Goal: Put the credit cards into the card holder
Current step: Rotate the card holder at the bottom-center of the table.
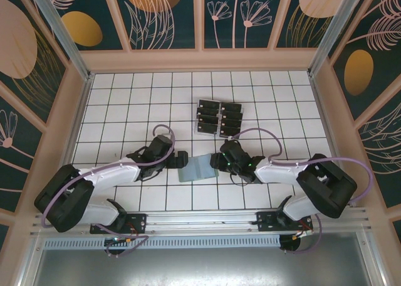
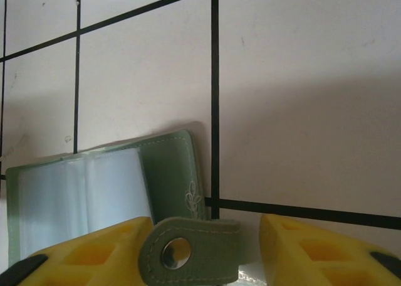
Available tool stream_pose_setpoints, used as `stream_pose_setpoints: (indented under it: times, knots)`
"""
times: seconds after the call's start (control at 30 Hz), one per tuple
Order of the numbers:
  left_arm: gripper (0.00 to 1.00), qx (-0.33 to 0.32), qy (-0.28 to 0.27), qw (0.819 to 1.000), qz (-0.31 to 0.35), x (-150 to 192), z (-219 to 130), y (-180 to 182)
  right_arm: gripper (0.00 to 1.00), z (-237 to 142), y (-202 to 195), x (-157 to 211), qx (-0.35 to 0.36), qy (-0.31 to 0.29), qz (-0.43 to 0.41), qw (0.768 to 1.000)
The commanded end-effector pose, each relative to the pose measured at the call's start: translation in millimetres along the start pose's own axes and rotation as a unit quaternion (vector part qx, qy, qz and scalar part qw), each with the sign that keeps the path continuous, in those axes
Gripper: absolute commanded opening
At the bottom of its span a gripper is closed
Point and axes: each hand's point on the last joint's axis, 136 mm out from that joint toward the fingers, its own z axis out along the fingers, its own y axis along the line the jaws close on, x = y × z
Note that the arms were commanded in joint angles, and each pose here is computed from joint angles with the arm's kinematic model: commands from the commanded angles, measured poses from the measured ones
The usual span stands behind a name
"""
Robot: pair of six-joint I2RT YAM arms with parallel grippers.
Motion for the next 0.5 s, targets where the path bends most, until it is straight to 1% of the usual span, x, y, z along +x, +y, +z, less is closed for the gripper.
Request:
stream_pose_setpoints:
  times: [0.0, 0.07, 0.33, 0.43, 0.47]
  knots:
    - [0.99, -0.028, 0.001, 0.999, 0.023, -1.0, 2.6, 4.4, 0.43, 3.6, -2.8, -4.0, 0.003, -0.018, 0.021, 1.000]
    - [0.99, -0.035, 0.004, 0.999, 0.031, -0.1, 4.8, 5.1, 0.39, 4.3, -6.4, -3.9, 0.009, -0.023, 0.033, 0.999]
    - [0.99, -0.035, 0.030, 0.998, 0.052, 5.0, 20.6, 1.4, 0.11, -0.4, -20.1, -7.4, 0.010, -0.070, 0.108, 0.992]
    - [0.99, -0.039, 0.030, 0.997, 0.059, 2.0, 25.6, -0.1, 0.02, -3.2, -24.8, -7.7, 0.011, -0.087, 0.132, 0.987]
    - [0.99, -0.040, 0.030, 0.997, 0.061, 1.2, 27.2, -0.7, 0.01, -4.2, -26.3, -7.0, 0.011, -0.091, 0.140, 0.986]
